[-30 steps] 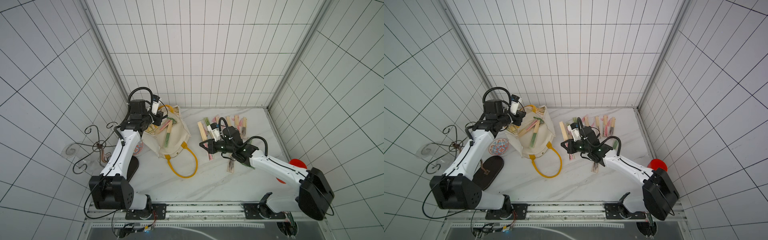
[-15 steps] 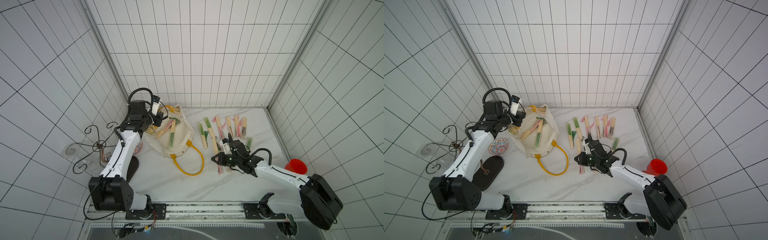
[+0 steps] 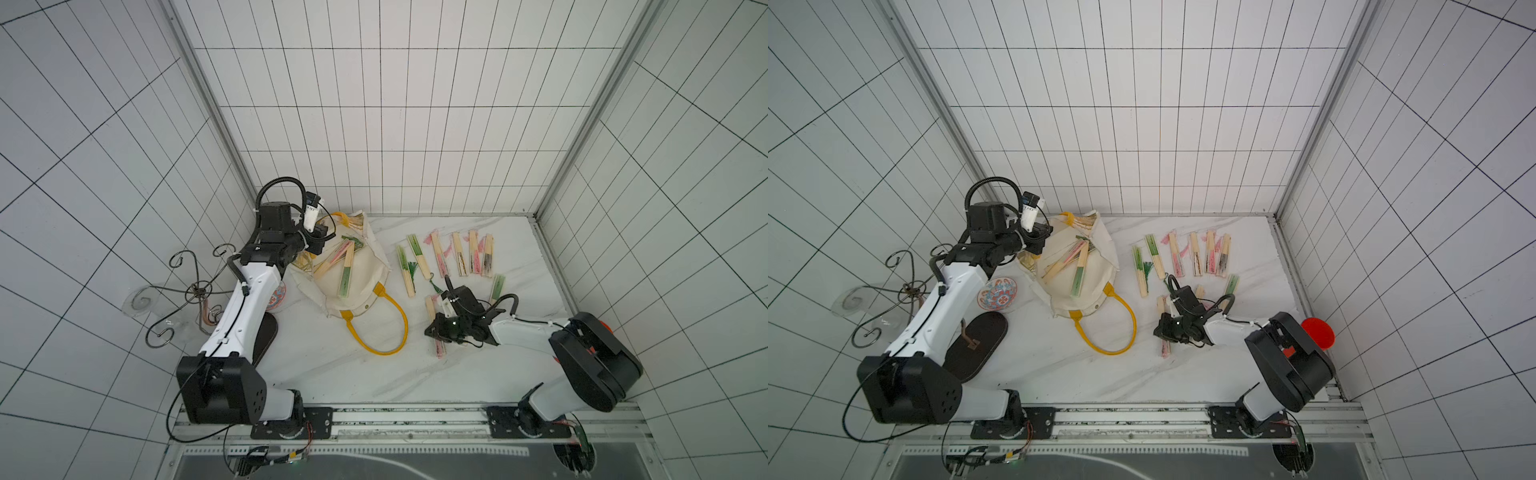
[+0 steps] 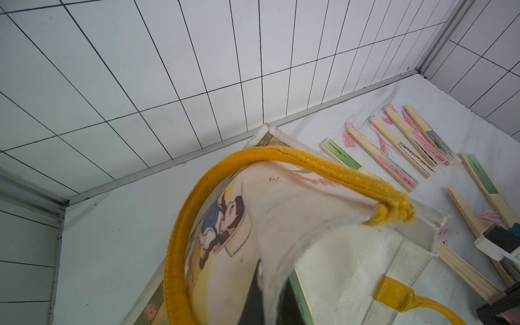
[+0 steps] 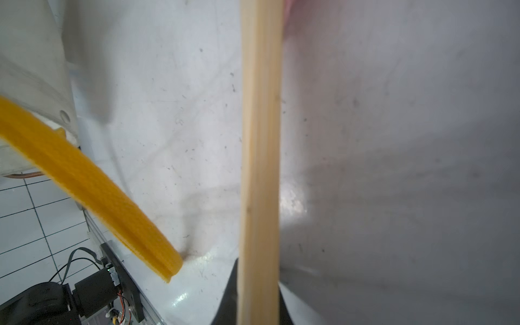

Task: Take out the folding fans from the tote bags
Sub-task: Place the folding fan at the center of the board.

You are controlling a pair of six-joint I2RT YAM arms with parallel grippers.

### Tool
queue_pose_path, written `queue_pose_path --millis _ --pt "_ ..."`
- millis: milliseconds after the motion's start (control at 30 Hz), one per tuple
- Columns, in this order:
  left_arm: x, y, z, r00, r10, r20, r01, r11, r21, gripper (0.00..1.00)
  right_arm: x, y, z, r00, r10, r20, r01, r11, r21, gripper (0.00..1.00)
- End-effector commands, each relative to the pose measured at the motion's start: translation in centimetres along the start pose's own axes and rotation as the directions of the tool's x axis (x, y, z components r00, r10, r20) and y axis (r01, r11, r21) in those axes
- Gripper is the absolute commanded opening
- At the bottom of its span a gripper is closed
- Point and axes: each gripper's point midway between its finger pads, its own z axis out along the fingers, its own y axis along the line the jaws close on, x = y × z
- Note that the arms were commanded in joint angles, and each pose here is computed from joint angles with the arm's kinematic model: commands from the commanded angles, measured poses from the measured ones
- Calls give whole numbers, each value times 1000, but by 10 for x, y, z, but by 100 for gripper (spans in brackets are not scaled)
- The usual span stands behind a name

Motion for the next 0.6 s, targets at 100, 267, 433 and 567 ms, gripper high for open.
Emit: queue_pose_path --millis 100,267,433,567 --pt "-34 -7 -16 990 48 133 -50 999 17 0 -1 -17 7 1000 19 -5 -19 998 58 20" --pt "-36 -8 -16 989 47 139 -50 998 22 0 -2 -26 1 999 24 22 -26 994 102 23" --pt "-37 -10 -17 988 46 146 -51 998 30 0 -7 -37 -10 999 1 51 -11 981 192 32" --pt "-38 -10 -17 988 44 148 -49 998 32 0 -7 -40 -15 998 -13 60 -1 976 217 33"
